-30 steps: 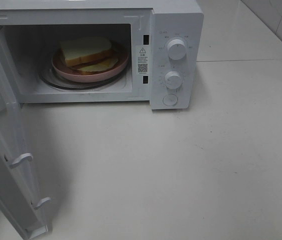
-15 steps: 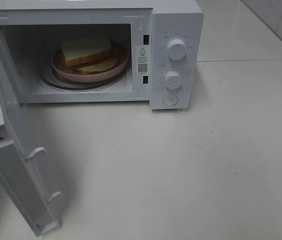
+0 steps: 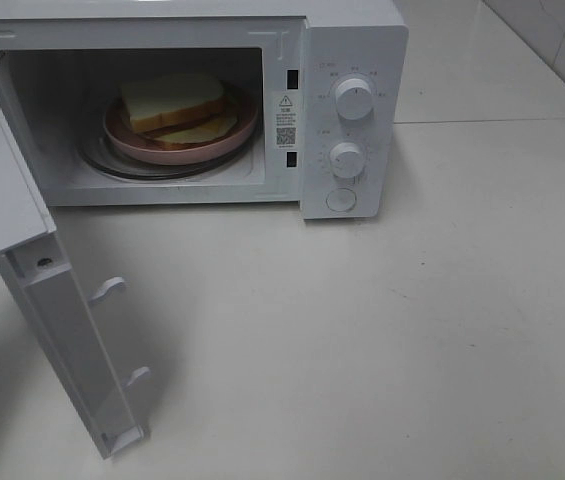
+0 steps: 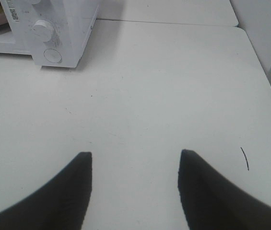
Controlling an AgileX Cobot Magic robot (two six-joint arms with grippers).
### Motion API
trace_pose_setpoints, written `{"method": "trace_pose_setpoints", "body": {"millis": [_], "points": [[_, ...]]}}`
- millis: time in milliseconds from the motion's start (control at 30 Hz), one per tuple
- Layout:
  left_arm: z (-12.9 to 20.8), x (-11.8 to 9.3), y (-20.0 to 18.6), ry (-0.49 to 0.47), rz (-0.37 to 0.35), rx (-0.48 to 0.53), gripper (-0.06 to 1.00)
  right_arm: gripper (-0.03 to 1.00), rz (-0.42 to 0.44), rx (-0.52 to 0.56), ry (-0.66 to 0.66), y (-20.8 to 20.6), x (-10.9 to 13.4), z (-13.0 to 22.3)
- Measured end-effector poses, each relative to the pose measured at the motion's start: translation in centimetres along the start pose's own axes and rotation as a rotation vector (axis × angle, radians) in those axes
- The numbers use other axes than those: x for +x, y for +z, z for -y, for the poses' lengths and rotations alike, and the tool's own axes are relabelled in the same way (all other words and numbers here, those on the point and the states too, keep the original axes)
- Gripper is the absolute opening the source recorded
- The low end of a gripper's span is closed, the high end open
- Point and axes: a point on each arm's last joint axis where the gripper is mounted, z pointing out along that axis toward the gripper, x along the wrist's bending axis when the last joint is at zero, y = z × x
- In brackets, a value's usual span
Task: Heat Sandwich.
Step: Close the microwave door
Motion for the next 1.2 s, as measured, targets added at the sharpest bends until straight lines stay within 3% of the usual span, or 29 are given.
{"method": "trace_pose_setpoints", "body": {"millis": [600, 800, 1200], "points": [[1.0, 0.5, 3.6, -0.012, -0.044, -0.031, 0.00, 0.54, 0.000, 0.000, 0.000, 0.0, 0.0, 0.0], [0.6, -0.4, 5.4, -0.039, -0.037, -0.035, 0.00, 0.54, 0.000, 0.000, 0.000, 0.0, 0.0, 0.0], [-0.9, -3.1, 8.1, 0.048, 0.000, -0.081, 0.00, 0.54, 0.000, 0.000, 0.000, 0.0, 0.0, 0.0]]}}
